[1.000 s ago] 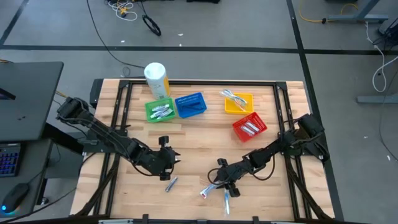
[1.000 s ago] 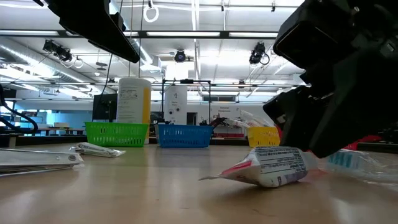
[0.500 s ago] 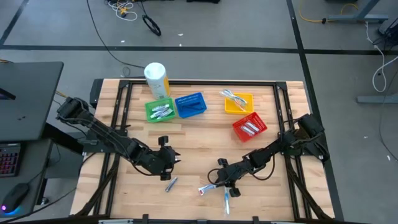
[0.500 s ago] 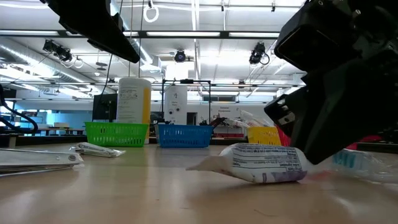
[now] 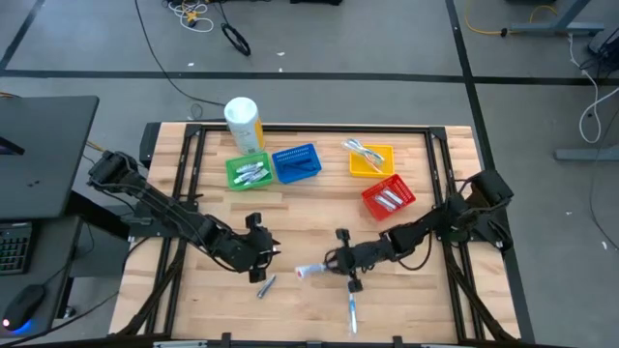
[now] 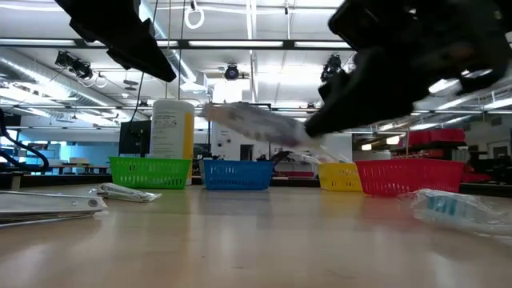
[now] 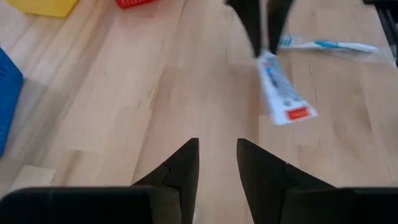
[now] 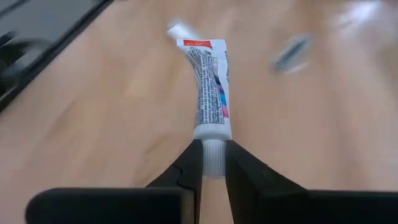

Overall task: Pick & Place Travel size toiletries
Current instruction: Put the white toothpaste into the green bin

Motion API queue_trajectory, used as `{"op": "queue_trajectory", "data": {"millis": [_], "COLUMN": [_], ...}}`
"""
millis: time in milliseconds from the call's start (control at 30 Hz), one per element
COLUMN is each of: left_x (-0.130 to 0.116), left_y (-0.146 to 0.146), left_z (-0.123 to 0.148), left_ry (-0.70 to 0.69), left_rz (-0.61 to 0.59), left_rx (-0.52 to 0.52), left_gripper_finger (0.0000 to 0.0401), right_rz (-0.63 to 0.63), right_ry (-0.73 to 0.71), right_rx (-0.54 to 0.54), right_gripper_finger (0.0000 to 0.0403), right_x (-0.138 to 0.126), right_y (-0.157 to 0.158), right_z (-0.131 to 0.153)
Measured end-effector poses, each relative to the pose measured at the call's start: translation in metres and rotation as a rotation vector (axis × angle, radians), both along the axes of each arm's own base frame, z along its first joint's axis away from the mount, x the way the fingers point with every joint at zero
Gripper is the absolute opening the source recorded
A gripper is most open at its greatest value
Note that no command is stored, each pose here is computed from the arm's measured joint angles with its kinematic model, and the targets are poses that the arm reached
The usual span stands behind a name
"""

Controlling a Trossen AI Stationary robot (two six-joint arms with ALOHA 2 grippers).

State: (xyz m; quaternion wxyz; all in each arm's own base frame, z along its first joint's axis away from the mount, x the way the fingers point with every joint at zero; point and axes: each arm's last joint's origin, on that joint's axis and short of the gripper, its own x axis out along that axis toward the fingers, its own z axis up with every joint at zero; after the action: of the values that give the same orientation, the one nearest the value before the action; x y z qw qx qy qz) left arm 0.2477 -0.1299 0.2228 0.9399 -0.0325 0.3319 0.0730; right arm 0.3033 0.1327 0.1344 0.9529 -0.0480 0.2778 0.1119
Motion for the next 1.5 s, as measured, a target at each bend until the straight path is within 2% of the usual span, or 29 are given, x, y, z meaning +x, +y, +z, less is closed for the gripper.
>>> {"op": "queue_trajectory", "data": {"millis": [67,133,333,433,600,800,967,1133,1500], "left_x": [0.0,0.0,0.003,0.006,0.008,0.008,0.008,0.009,0.009], "left_y": [0.0,0.001,0.006,0.009,0.01,0.01,0.011,0.011,0.012], "left_z": [0.0,0.0,0.001,0.002,0.003,0.003,0.003,0.003,0.005], "left_ry": [-0.001,0.0,0.03,0.023,0.027,0.028,0.028,0.026,0.021], "left_rz": [-0.01,-0.027,-0.154,-0.185,-0.272,-0.277,-0.273,-0.252,-0.272], "left_rx": [0.029,0.071,0.286,0.367,0.389,0.388,0.395,0.427,0.478], "left_gripper_finger": [0.0116,0.0116,0.0116,0.0121,0.0146,0.0179,0.0183,0.0155,0.0031], "right_rz": [-0.073,-0.149,-0.197,-0.237,-0.249,-0.224,-0.166,-0.15,-0.165], "right_ry": [-0.04,-0.062,-0.023,-0.014,-0.042,-0.082,-0.184,-0.198,-0.179], "right_rx": [-0.023,0.018,0.327,0.417,0.429,0.437,0.464,0.447,0.438], "right_gripper_finger": [0.0051,0.0051,0.0051,0.0051,0.0051,0.0051,0.0051,0.005,0.005], "right_x": [0.003,0.007,0.018,0.02,0.022,0.025,0.028,0.028,0.029], "right_y": [-0.009,-0.019,-0.041,-0.047,-0.052,-0.055,-0.053,-0.053,-0.057], "right_z": [0.007,0.011,0.015,0.016,0.019,0.022,0.033,0.034,0.032]}}
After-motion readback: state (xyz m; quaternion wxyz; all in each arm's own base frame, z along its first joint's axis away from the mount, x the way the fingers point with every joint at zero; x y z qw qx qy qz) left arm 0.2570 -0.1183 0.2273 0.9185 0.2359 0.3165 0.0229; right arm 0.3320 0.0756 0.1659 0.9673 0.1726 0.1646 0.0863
